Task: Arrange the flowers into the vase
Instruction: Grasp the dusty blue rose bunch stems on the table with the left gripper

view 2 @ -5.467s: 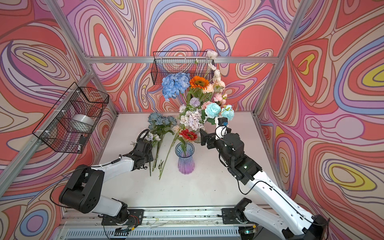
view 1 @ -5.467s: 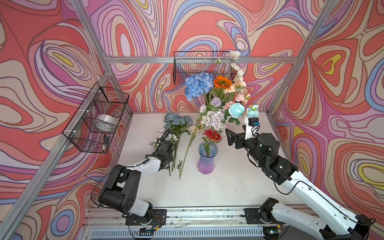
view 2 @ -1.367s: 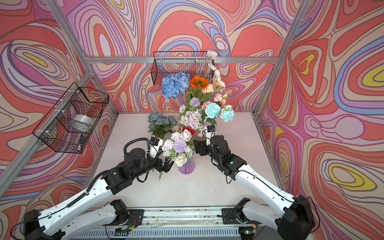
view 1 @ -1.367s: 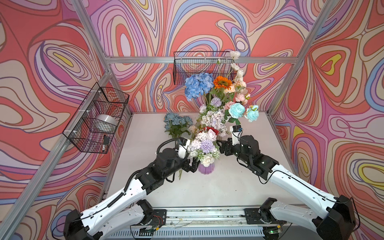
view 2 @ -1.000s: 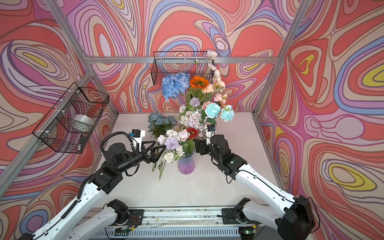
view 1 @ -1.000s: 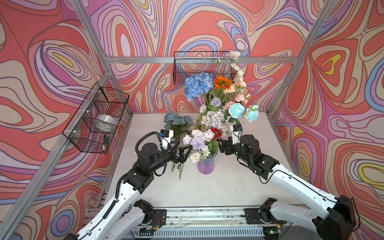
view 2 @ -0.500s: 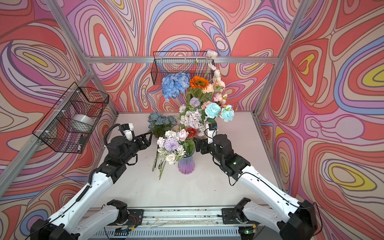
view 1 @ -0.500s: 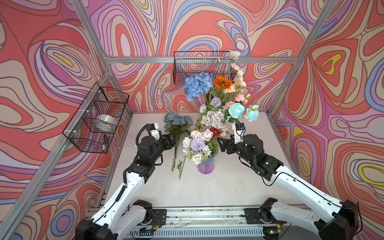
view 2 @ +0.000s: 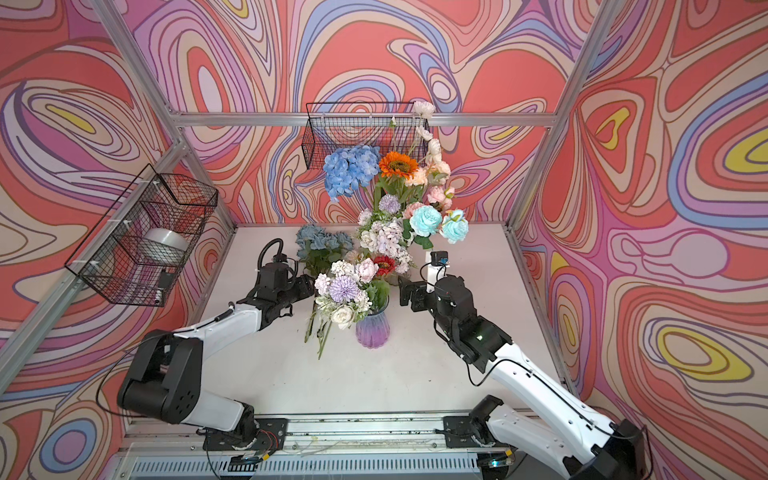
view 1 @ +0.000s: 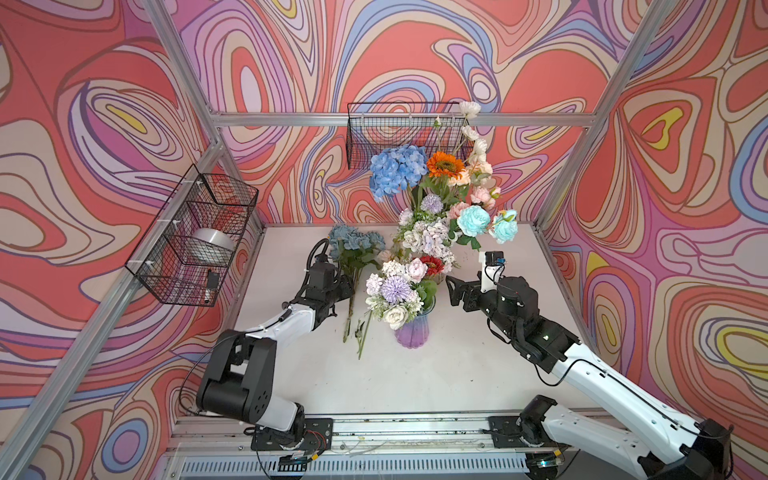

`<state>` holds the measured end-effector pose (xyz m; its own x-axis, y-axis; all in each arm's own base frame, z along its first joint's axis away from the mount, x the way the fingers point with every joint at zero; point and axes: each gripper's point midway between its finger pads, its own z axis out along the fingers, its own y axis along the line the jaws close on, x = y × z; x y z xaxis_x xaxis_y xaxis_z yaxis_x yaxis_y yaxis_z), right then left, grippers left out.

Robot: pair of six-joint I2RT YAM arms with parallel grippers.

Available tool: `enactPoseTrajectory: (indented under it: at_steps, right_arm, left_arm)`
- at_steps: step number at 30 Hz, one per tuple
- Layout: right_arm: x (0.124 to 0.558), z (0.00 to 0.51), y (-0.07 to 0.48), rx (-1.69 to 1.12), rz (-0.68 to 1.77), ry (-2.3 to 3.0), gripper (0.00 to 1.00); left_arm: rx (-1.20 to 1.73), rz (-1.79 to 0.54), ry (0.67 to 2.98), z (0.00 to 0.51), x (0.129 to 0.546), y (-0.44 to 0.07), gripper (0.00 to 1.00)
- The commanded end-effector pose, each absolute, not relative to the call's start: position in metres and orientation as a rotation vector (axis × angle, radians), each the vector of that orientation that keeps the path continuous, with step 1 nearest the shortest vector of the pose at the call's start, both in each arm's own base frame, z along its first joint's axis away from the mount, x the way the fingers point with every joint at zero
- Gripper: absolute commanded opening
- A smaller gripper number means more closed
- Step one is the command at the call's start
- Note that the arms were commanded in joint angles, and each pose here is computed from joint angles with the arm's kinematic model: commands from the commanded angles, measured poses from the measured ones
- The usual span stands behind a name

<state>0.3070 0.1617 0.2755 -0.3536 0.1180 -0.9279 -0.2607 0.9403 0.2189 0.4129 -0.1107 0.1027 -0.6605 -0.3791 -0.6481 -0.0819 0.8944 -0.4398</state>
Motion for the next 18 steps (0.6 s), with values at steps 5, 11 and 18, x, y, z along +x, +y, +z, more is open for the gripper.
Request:
enactPoseTrajectory:
  at_steps: [5,11,18]
  right_arm:
    - [0.308,0.271,0.156,-0.066,0.370,1.899,0.99]
    - [0.308,0.274,0.154,-0.059,0.364,1.893,0.98]
    - [0.310,0.274,0.156,-0.067,0.360,1.893,0.99]
  left_arm:
    - [-0.249,-0.456,2.380,0.084,0.432,-0.119,0.55]
    - [-0.261,-0.380,2.507,0.056,0.426,-0.115,0.54]
    - [-0.281,-0.252,2.560,0.038,0.421,-0.099,0.47]
